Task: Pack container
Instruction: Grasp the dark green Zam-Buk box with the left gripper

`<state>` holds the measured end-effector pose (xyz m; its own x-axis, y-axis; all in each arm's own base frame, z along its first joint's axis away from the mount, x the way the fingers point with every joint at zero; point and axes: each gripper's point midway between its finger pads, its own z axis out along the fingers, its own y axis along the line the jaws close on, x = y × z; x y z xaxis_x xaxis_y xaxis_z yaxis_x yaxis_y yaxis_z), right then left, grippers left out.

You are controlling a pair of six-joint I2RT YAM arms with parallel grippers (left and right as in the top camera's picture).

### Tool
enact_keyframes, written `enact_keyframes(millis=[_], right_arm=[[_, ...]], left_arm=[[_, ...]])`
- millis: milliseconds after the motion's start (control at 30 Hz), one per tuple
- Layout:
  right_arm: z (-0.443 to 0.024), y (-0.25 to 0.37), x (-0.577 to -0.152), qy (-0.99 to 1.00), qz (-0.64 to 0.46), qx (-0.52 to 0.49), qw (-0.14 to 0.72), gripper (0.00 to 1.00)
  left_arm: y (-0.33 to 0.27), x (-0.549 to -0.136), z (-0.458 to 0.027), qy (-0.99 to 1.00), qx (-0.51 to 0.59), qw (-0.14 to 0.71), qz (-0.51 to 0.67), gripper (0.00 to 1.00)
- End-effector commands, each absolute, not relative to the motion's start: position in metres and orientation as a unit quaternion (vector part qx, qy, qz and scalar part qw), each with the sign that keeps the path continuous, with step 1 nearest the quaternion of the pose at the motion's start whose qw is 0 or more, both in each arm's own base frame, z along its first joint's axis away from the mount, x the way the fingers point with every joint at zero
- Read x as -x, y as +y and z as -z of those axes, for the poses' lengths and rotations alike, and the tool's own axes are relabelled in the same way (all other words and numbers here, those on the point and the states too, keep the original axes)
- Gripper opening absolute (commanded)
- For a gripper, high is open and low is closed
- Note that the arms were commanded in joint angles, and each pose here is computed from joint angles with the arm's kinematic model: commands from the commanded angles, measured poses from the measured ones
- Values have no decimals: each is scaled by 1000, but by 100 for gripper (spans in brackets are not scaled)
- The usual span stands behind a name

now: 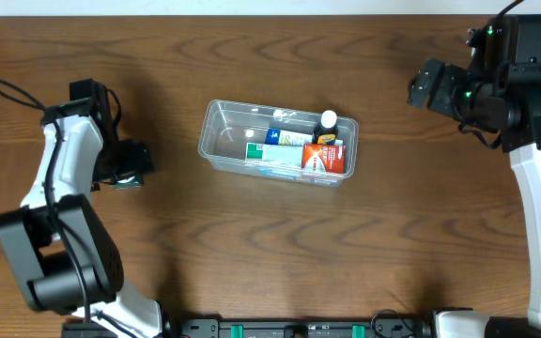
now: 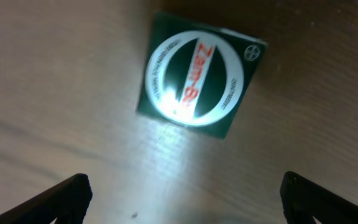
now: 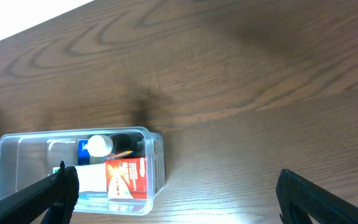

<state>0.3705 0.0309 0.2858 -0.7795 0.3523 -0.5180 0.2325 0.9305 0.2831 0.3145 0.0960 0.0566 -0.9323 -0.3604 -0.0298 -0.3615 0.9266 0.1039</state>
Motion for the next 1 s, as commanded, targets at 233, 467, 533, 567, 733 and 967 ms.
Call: enact_keyframes(millis=[233, 467, 533, 567, 733, 967], right_arm=[[-291, 29, -370, 934, -103, -163, 300, 99], [-291, 29, -370, 934, -103, -163, 300, 99], [-291, 29, -370, 934, -103, -163, 300, 99], [-291, 29, -370, 934, -103, -163, 300, 99], [-291, 29, -370, 934, -103, -163, 300, 99], [-291, 29, -370, 934, -103, -163, 300, 99]], left_arm=[[114, -318, -25, 984, 170, -18, -57, 98], [108, -332, -14, 990, 140, -1, -29, 98], [108, -332, -11, 990, 138, -3, -29, 98], [108, -332, -10, 990, 138, -4, -29, 99], [107, -329, -3, 990, 138, -15, -27, 91], [106, -326, 6, 990, 138, -29, -25, 80]])
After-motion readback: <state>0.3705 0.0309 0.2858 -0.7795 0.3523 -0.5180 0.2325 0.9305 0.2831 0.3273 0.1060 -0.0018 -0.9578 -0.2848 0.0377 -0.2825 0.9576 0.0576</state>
